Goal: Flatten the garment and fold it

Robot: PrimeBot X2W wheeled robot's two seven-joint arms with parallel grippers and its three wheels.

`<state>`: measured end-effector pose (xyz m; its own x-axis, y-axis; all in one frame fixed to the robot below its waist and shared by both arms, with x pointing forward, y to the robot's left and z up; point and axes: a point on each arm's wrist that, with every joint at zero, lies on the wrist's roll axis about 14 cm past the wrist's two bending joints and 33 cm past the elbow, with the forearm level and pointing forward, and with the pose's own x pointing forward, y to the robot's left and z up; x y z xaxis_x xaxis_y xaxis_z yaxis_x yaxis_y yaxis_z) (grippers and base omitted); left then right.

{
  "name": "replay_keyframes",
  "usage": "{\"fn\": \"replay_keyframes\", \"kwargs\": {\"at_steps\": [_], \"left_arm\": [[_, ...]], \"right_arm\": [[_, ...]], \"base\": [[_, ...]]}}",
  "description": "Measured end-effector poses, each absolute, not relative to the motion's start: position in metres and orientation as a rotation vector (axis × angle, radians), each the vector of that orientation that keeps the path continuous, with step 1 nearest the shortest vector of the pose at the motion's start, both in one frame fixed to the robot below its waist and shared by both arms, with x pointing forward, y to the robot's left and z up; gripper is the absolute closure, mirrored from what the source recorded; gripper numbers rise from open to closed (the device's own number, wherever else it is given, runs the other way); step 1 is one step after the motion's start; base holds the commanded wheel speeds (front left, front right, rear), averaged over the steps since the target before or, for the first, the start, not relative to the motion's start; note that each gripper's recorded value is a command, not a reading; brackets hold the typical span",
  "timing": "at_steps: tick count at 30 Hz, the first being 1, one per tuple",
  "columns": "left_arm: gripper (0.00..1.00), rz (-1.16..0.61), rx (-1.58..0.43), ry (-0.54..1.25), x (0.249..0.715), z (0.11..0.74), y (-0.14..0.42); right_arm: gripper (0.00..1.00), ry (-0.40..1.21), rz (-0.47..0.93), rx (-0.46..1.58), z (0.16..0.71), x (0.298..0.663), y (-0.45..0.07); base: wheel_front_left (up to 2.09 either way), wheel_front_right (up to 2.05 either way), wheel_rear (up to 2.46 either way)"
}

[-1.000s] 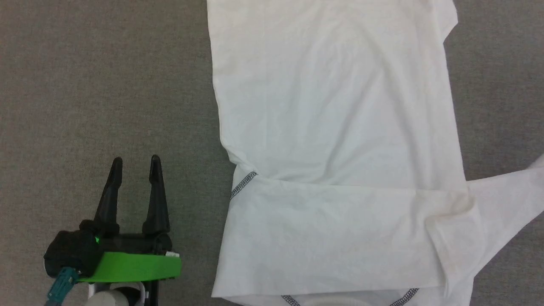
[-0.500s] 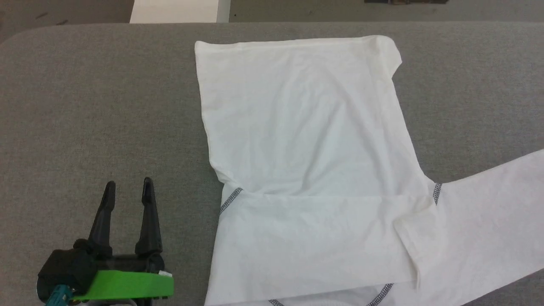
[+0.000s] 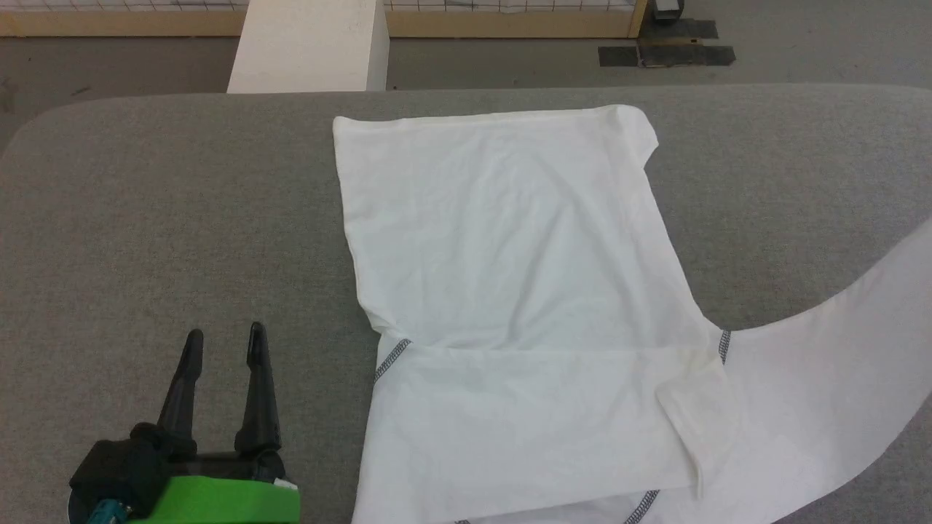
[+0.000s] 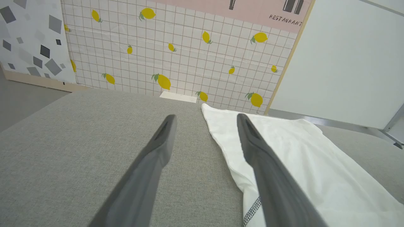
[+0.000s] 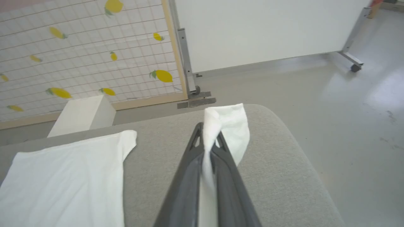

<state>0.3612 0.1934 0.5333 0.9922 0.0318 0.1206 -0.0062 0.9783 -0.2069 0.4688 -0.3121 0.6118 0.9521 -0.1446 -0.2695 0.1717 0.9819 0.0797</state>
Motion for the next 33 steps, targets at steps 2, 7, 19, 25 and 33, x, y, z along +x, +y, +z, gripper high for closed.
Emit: {"fn": "replay_keyframes", "kwargs": {"at_steps": [2, 7, 19, 25, 33], "left_arm": [[0.00, 0.022, -0.208, -0.130, 0.359, 0.536, 0.194], [0.00, 0.027, -0.213, -0.142, 0.352, 0.541, 0.195], [0.00, 0.062, -0.217, -0.154, 0.339, 0.547, 0.205], [0.00, 0.087, -0.222, -0.129, 0.333, 0.539, 0.210], [0.00, 0.127, -0.221, -0.100, 0.324, 0.530, 0.220]], "right_arm": [[1.00, 0.284, -0.041, 0.096, 0.611, 0.468, -0.272], [1.00, 0.298, 0.258, 0.087, 0.617, 0.450, -0.172], [1.00, 0.353, 0.731, 0.102, 0.597, 0.401, -0.007], [1.00, 0.484, 0.837, 0.140, 0.539, 0.389, 0.038], [1.00, 0.680, 0.893, 0.128, 0.447, 0.361, 0.072]], "base": [[0.00, 0.00, 0.00], [0.00, 0.00, 0.00], [0.00, 0.00, 0.00], [0.00, 0.00, 0.00], [0.00, 0.00, 0.00]]}}
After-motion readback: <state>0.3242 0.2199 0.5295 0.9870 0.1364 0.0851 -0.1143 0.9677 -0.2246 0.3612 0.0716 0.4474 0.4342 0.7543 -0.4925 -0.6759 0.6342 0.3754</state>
